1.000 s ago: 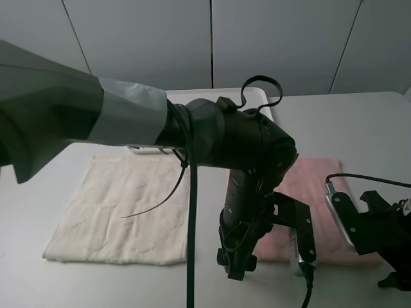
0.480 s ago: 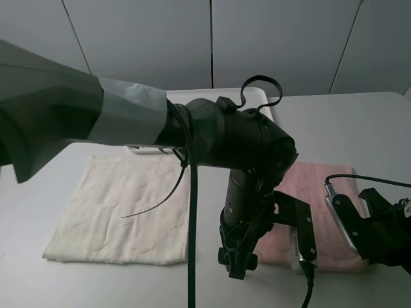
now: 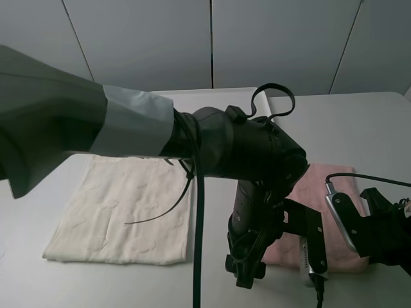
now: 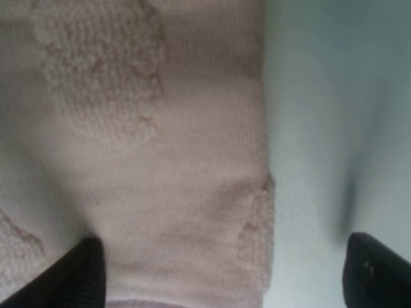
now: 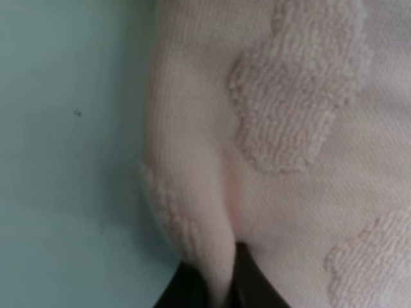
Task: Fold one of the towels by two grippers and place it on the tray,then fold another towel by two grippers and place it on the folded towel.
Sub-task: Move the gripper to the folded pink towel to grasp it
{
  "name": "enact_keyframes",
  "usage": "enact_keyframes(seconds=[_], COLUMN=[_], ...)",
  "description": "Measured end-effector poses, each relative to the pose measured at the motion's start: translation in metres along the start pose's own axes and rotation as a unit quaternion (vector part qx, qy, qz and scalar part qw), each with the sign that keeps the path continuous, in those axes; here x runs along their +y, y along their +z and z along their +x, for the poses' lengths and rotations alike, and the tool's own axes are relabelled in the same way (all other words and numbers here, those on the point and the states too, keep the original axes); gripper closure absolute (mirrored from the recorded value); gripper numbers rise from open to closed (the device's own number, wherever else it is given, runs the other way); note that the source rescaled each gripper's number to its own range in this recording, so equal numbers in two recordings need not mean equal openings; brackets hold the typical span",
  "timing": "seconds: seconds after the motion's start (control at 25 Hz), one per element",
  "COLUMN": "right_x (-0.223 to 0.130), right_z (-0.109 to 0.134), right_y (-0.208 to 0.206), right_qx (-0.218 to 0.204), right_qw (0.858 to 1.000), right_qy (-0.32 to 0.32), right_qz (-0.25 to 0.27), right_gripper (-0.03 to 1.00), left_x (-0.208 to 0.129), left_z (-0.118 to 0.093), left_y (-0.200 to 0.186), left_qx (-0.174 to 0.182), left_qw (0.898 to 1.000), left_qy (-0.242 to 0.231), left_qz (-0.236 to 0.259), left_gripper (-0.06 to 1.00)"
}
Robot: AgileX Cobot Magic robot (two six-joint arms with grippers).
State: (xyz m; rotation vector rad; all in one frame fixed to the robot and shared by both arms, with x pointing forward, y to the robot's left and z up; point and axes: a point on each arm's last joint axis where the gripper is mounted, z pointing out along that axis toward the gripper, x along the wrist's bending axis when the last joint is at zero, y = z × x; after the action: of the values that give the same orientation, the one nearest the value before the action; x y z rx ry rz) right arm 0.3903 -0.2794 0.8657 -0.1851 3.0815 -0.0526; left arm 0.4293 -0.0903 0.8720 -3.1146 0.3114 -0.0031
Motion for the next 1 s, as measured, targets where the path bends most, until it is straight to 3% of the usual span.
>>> enact_keyframes(seconds=[1.0], right_x=[0.0000], right_z=[0.0005], right_y=[0.0002], right_qx=[0.000], right_qw=[1.000], right_qy=[0.006], right_qz=[0.000], right_gripper=[0.96], left_x=[0.0043], left_z=[0.0004], left_y=[0.0065], left_qx=[0.037], left_qw=[0.999], left_qy=[-0.009], left_qz=[0.012], left_gripper=[-0.06])
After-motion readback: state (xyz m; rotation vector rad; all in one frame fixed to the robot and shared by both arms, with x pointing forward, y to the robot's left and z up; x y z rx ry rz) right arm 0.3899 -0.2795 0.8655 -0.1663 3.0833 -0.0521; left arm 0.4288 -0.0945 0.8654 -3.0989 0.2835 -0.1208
